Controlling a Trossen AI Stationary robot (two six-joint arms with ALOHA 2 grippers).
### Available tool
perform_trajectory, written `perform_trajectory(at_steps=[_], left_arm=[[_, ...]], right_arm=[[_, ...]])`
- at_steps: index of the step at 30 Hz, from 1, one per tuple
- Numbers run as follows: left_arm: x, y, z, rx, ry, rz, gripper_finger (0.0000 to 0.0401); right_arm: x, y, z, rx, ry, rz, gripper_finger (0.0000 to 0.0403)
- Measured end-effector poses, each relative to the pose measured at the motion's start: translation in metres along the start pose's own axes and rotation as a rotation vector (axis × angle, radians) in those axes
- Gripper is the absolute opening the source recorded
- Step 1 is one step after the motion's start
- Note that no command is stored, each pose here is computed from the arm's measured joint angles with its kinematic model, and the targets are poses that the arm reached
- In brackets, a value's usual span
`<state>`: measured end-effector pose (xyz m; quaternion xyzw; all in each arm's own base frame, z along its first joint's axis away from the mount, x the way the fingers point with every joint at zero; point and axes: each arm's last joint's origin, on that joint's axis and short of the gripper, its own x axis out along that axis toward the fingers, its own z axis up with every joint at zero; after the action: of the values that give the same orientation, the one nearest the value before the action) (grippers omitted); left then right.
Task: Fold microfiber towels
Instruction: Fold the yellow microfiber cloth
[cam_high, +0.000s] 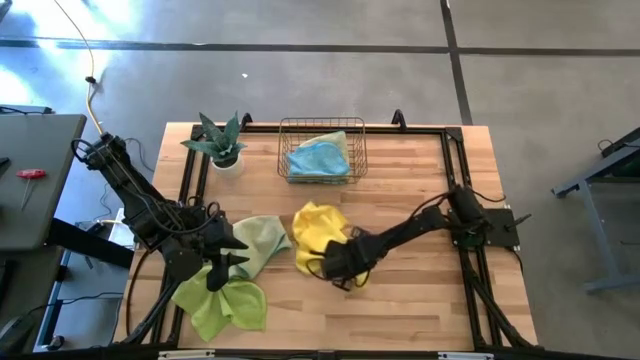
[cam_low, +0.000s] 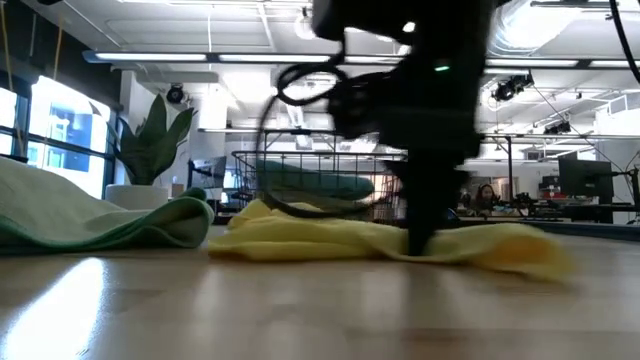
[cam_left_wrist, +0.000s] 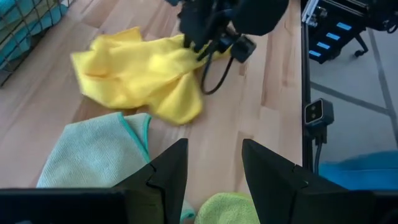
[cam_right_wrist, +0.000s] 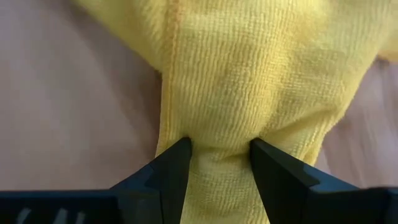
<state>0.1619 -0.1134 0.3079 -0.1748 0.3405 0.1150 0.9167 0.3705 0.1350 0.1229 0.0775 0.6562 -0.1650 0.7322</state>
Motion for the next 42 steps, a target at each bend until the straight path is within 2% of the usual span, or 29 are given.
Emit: perform_trajectory(at_steps=[5, 9, 14, 20, 24, 27, 31, 36, 38, 42], left_arm=[[0.0, 0.0, 0.0, 0.021, 0.0, 0.0, 0.0142], [0.0, 0.0, 0.0, 0.022, -0.008, 0.008, 0.0142], [0.007, 0.001, 0.002, 0.039, -0.041, 0.065, 0.0142], [0.03, -0.011, 0.005, 0.17, -0.052, 0.095, 0.0142], [0.051, -0.021, 0.008, 0.235, -0.072, 0.098, 0.0142], [0.068, -0.028, 0.01, 0.266, -0.044, 0.039, 0.0142], [0.088, -0.036, 0.013, 0.241, 0.007, -0.072, 0.0142], [0.108, -0.035, 0.021, 0.194, -0.025, -0.066, 0.0142], [0.113, -0.033, 0.027, 0.163, -0.044, -0.073, 0.0142], [0.115, -0.031, 0.035, 0.118, -0.074, -0.109, 0.0142]], right_arm=[[-0.01, 0.006, -0.03, -0.087, 0.133, -0.077, 0.0165], [-0.034, 0.005, -0.044, -0.052, 0.14, -0.084, 0.0165], [-0.093, -0.002, -0.056, 0.054, -0.005, -0.018, 0.0165], [-0.134, 0.0, -0.077, 0.13, -0.207, 0.015, 0.0165], [-0.141, 0.012, -0.093, 0.093, -0.334, -0.012, 0.0165], [-0.146, 0.024, -0.105, 0.078, -0.47, -0.035, 0.0165], [-0.149, 0.031, -0.111, 0.162, -0.551, -0.003, 0.0165], [-0.151, 0.028, -0.109, 0.263, -0.645, -0.032, 0.0165], [-0.151, 0.026, -0.11, 0.255, -0.627, -0.042, 0.0165], [-0.15, 0.023, -0.116, 0.218, -0.461, -0.018, 0.0165]])
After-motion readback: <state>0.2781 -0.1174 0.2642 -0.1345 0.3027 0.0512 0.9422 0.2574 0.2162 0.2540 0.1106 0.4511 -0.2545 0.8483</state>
